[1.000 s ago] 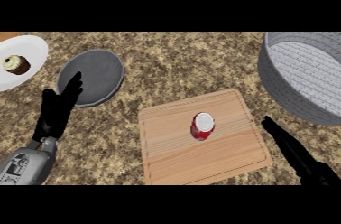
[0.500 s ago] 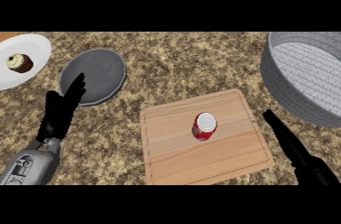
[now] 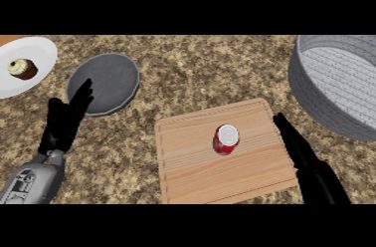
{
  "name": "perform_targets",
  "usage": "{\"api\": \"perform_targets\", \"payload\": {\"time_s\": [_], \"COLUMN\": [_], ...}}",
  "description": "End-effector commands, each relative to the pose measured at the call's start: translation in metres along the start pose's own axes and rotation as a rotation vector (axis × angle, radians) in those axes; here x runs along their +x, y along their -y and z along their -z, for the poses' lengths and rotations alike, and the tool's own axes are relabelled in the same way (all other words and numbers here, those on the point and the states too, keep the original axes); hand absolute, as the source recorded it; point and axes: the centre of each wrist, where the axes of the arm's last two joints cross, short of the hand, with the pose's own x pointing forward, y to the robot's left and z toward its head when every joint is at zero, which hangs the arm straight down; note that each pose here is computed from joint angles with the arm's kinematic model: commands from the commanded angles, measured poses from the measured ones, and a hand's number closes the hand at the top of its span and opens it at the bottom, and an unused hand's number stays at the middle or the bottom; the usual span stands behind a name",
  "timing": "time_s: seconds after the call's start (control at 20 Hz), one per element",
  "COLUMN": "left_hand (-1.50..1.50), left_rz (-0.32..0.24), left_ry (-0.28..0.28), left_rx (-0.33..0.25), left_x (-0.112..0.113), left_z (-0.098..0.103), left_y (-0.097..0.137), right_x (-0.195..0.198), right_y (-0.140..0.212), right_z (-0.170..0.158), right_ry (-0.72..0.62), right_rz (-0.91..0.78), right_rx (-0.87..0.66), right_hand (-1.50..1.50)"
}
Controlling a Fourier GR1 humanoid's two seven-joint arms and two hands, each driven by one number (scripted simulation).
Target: Pick the can from the cutting board and place it in the basket
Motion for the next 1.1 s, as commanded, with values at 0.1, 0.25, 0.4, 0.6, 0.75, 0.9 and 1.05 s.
{"api": "perform_targets", "payload": {"time_s": [0.1,0.25,0.4,0.6,0.75,0.9,1.05], "left_hand": [0.0,0.0,0.0,0.0,0.0,0.0,0.0], "left_rz": [-0.009,-0.001,0.014,0.014,0.009,0.019,0.008], "left_ry": [-0.018,0.001,0.006,0.011,0.003,-0.006,-0.003], "left_rx": [0.0,0.014,-0.003,0.001,0.006,0.002,0.007], "left_x": [-0.008,-0.008,-0.001,-0.013,0.002,-0.003,0.007], "left_z": [-0.013,-0.006,0.011,-0.004,0.003,0.005,-0.013], "left_y": [0.009,0.003,0.018,-0.004,0.013,-0.003,0.023], "right_x": [-0.009,-0.021,0.006,-0.018,-0.01,0.01,-0.007], "right_y": [-0.025,-0.037,-0.039,-0.054,-0.036,-0.054,-0.058], "right_z": [0.013,0.023,0.03,0.047,0.05,0.057,0.057], "right_ry": [-0.02,-0.004,0.009,-0.002,0.011,0.013,0.005], "right_rz": [-0.015,-0.019,-0.007,-0.014,0.002,-0.004,-0.001], "right_rx": [0.019,0.003,0.005,0.004,0.003,0.018,0.011], "right_hand": [-1.5,-1.5,-1.5,-1.5,-1.5,-1.5,-1.5]}}
